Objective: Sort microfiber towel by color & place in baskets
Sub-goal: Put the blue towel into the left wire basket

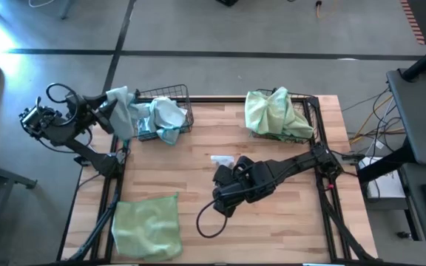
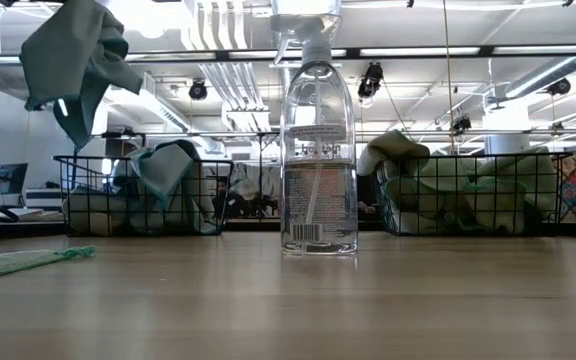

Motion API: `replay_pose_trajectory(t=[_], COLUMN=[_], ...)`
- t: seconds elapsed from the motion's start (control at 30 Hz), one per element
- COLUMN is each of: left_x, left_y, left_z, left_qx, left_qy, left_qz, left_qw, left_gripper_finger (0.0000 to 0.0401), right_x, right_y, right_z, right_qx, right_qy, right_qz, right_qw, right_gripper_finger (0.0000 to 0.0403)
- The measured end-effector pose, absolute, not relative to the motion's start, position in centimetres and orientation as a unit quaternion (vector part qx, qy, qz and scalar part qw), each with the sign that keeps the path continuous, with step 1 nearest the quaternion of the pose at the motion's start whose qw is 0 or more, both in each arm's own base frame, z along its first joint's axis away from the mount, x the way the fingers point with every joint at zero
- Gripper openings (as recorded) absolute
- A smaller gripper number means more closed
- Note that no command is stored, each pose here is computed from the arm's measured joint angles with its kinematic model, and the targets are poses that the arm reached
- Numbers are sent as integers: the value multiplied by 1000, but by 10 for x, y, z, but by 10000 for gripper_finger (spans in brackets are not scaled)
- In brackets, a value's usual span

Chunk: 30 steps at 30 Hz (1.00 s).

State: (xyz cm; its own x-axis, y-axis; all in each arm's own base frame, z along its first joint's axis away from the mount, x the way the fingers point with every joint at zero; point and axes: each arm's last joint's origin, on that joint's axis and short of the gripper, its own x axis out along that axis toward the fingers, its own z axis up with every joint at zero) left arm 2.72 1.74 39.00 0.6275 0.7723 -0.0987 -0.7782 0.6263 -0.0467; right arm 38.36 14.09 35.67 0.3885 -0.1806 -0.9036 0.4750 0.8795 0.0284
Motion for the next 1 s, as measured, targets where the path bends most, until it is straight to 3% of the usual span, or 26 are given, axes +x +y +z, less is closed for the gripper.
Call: replay_pose_trajectory(t=[0.77,1.0], left_x=[33,45], left_y=[15,7], left_z=[392,388], left_qx=[-19,32], left_qy=[12,100], left_qz=[487,396], left_qw=[873,912], left_gripper_finger=[153,153], right_x=[386,387], right_y=[136,134], right_z=[356,357], right_qx=[144,148], right_qy=[514,511], right_qz=[-204,-205], right_qw=[821,822], right_gripper_finger=[134,134])
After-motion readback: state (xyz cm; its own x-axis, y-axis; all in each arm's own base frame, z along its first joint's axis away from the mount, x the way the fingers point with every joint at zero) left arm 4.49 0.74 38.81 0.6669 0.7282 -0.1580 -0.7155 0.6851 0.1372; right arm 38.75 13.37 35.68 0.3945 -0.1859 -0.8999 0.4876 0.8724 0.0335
